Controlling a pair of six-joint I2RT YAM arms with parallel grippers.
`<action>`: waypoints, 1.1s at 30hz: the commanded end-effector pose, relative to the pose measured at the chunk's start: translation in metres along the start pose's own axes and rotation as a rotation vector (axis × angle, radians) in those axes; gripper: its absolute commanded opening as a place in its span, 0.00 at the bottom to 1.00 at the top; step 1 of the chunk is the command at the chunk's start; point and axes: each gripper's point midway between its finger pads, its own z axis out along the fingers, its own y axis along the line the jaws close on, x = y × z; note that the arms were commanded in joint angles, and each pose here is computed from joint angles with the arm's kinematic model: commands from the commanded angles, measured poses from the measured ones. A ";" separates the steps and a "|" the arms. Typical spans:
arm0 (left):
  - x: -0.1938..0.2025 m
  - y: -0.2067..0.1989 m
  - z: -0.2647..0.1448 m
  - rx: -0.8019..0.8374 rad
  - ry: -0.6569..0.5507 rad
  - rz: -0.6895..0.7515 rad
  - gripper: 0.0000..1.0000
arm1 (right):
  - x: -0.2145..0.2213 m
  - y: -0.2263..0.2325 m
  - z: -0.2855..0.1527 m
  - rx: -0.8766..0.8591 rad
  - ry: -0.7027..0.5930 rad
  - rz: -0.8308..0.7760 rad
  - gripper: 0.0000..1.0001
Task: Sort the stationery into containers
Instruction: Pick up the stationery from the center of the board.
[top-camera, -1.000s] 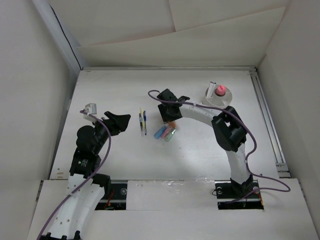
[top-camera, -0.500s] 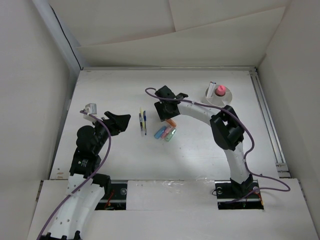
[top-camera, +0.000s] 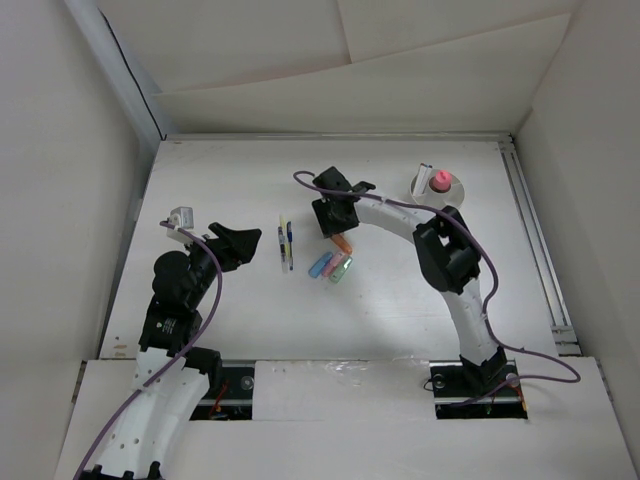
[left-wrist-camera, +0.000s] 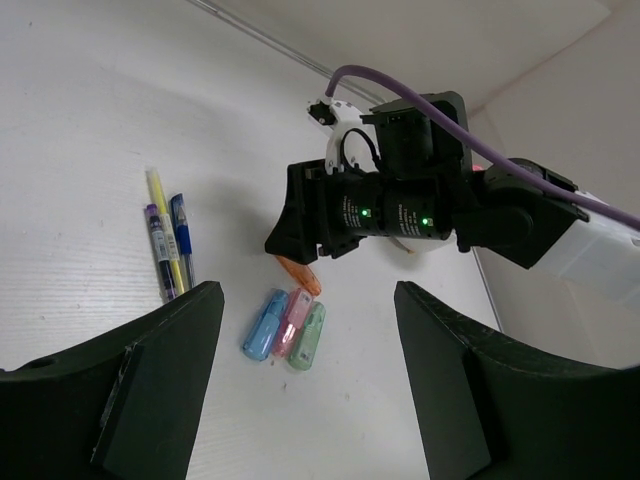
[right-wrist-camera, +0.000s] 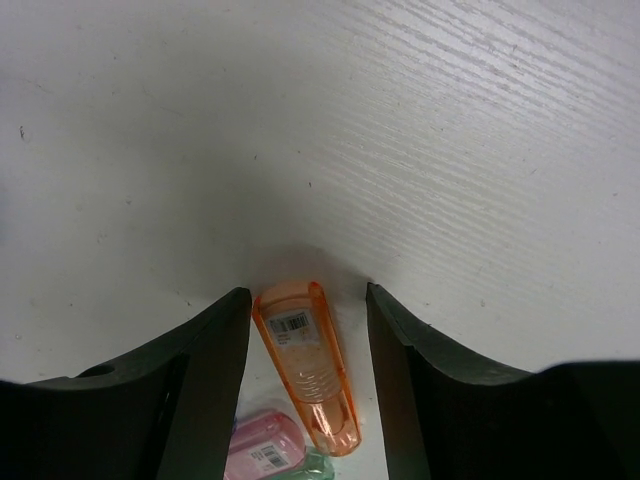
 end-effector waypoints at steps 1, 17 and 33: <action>-0.006 -0.008 -0.001 0.037 -0.026 0.009 0.66 | -0.017 0.004 -0.005 -0.004 -0.036 -0.006 0.55; -0.009 -0.008 -0.002 0.036 -0.039 0.010 0.66 | -0.029 -0.010 -0.015 0.029 -0.066 0.025 0.25; -0.009 -0.008 -0.002 0.036 -0.039 0.010 0.66 | -0.135 -0.075 -0.145 -0.112 -0.439 0.261 0.20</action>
